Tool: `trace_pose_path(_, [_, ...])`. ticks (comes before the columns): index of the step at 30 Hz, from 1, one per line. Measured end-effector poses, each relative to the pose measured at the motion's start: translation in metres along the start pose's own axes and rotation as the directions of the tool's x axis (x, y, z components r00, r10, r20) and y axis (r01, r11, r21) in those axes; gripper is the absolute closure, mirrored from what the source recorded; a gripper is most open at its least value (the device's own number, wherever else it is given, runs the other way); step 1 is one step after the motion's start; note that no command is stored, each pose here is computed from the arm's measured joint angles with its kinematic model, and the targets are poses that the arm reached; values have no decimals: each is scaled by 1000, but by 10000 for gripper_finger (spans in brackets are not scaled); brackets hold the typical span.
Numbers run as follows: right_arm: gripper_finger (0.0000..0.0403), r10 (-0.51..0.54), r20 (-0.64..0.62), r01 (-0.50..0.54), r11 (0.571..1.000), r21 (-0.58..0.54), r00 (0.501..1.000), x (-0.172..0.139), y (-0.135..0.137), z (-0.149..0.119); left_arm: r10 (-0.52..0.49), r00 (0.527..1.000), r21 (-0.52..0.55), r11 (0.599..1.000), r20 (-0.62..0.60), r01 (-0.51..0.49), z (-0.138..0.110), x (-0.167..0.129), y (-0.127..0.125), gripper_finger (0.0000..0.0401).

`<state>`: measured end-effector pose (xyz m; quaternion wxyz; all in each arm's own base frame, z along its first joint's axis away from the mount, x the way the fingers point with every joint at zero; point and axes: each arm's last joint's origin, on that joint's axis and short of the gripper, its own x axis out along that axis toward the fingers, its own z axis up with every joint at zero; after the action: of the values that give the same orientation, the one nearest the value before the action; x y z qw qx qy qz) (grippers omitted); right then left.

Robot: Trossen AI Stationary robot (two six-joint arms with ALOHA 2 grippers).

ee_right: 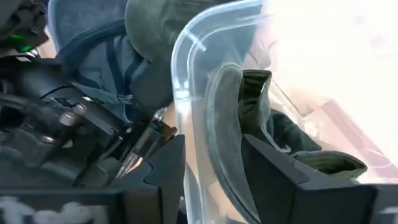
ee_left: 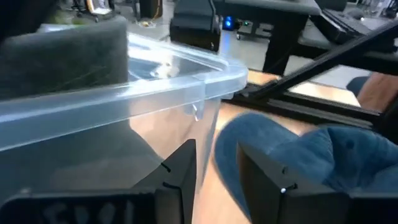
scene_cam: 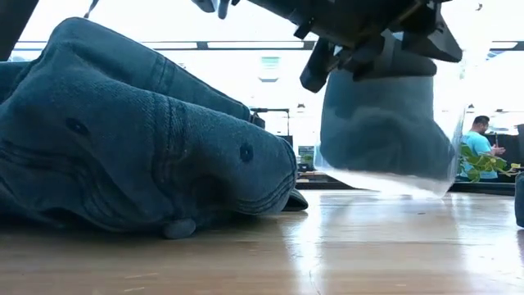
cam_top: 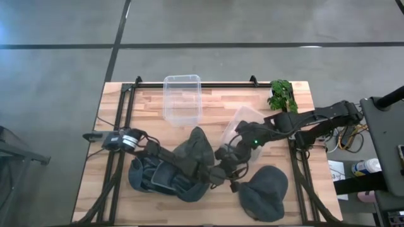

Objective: Pick & Place hat
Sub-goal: Adjust the right bin

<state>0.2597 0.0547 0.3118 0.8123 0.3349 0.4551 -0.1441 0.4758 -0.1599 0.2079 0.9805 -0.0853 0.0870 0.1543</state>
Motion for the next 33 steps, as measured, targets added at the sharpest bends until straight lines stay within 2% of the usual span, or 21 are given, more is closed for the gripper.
trace_pose_path(7, [245, -13, -19, 13, 1000, -15, 1000, 0, 2, -8, 29, 996, -2, 1000, -80, -29, -6, -3, 3, 291])
trace_pose_path(14, [255, -158, -47, 156, 986, -56, 986, -18, -12, -22, 56, 985, 36, 998, -164, -51, -17, -6, 4, 291])
trace_pose_path(18, [254, -267, -85, 267, 964, -17, 960, -29, -24, -31, 62, 975, 92, 995, -216, -43, -11, -20, 0, 291])
trace_pose_path(22, [257, -309, -118, 317, 946, 58, 944, -41, -31, -40, 101, 957, 148, 987, -273, -62, -4, -32, 3, 291])
trace_pose_path(26, [258, -290, -117, 307, 933, 186, 950, -53, -33, -48, 222, 901, 264, 956, -374, -126, -8, -51, 11, 291])
trace_pose_path(30, [251, -287, -132, 313, 908, 279, 949, -51, -34, -60, 386, 862, 373, 892, -328, -257, 13, -81, 20, 291])
trace_pose_path(33, [246, -308, -157, 343, 887, 309, 938, -40, -36, -69, 470, 832, 430, 843, -296, -323, 21, -95, 35, 291])
